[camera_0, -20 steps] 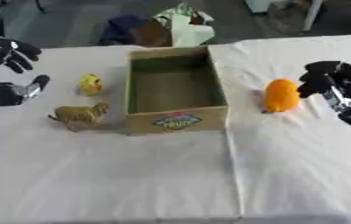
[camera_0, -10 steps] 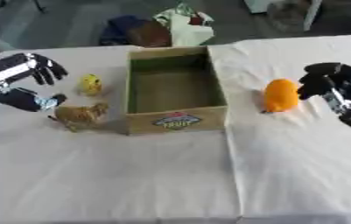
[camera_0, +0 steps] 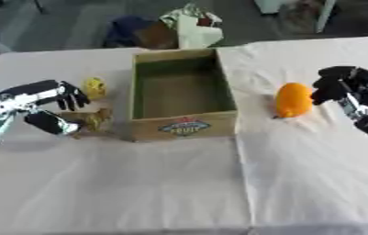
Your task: Pick up objects on the table and place them in the box.
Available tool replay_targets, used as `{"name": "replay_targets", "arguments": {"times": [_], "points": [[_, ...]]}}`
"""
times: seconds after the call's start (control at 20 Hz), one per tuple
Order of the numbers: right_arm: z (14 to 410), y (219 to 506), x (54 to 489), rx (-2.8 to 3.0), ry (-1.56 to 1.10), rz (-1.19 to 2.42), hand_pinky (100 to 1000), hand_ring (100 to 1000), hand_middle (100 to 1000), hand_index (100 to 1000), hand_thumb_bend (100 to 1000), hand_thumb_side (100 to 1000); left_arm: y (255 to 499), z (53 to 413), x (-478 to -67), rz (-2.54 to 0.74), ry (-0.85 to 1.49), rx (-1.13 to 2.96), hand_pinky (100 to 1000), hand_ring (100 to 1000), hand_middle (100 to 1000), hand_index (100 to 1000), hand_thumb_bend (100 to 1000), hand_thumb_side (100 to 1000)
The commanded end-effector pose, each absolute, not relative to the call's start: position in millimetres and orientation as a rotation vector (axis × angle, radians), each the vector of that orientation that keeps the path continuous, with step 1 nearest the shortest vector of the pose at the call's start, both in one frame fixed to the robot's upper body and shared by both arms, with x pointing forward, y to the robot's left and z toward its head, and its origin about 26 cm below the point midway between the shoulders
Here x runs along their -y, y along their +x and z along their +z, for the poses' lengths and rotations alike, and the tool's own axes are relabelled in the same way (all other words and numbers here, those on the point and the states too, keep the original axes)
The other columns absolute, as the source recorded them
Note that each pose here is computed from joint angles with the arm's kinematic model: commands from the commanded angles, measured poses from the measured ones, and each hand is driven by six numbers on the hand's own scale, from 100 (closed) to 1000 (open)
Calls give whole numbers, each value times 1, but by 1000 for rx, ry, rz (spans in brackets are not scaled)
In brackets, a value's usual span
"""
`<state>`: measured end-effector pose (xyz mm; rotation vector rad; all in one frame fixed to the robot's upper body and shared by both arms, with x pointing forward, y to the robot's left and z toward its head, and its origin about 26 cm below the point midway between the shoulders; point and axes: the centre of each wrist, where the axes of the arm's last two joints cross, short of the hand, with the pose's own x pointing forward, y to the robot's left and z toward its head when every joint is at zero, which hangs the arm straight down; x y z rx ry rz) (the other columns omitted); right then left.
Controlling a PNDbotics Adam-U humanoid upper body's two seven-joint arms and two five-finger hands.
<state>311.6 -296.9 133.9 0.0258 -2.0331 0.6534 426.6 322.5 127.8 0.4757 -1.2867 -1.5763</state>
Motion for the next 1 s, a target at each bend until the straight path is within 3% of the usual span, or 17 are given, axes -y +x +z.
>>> {"name": "replay_targets", "arguments": {"times": [0.05, 0.2, 0.5, 0.55, 0.65, 1.0], "points": [[141, 312, 299, 2046, 13, 677, 593, 612, 622, 782, 100, 520, 431, 138, -324, -1579, 559, 1302, 675, 659, 670, 805, 273, 238], [141, 312, 300, 2045, 12, 677, 592, 612, 622, 782, 100, 520, 431, 135, -324, -1609, 559, 1283, 679, 661, 668, 806, 279, 239], [141, 312, 299, 2043, 14, 676, 592, 612, 622, 782, 100, 521, 430, 138, -325, -1677, 565, 1239, 655, 618, 624, 778, 167, 176], [141, 312, 300, 2042, 13, 676, 592, 612, 622, 782, 100, 521, 430, 139, -325, -1685, 568, 1234, 573, 541, 549, 721, 100, 119], [141, 312, 300, 2042, 12, 675, 592, 612, 622, 782, 100, 521, 430, 141, -325, -1702, 576, 1224, 506, 480, 483, 661, 100, 108], [141, 312, 300, 2043, 12, 672, 592, 612, 622, 782, 100, 520, 426, 152, -328, -1737, 593, 1199, 340, 315, 306, 490, 100, 190]]}}
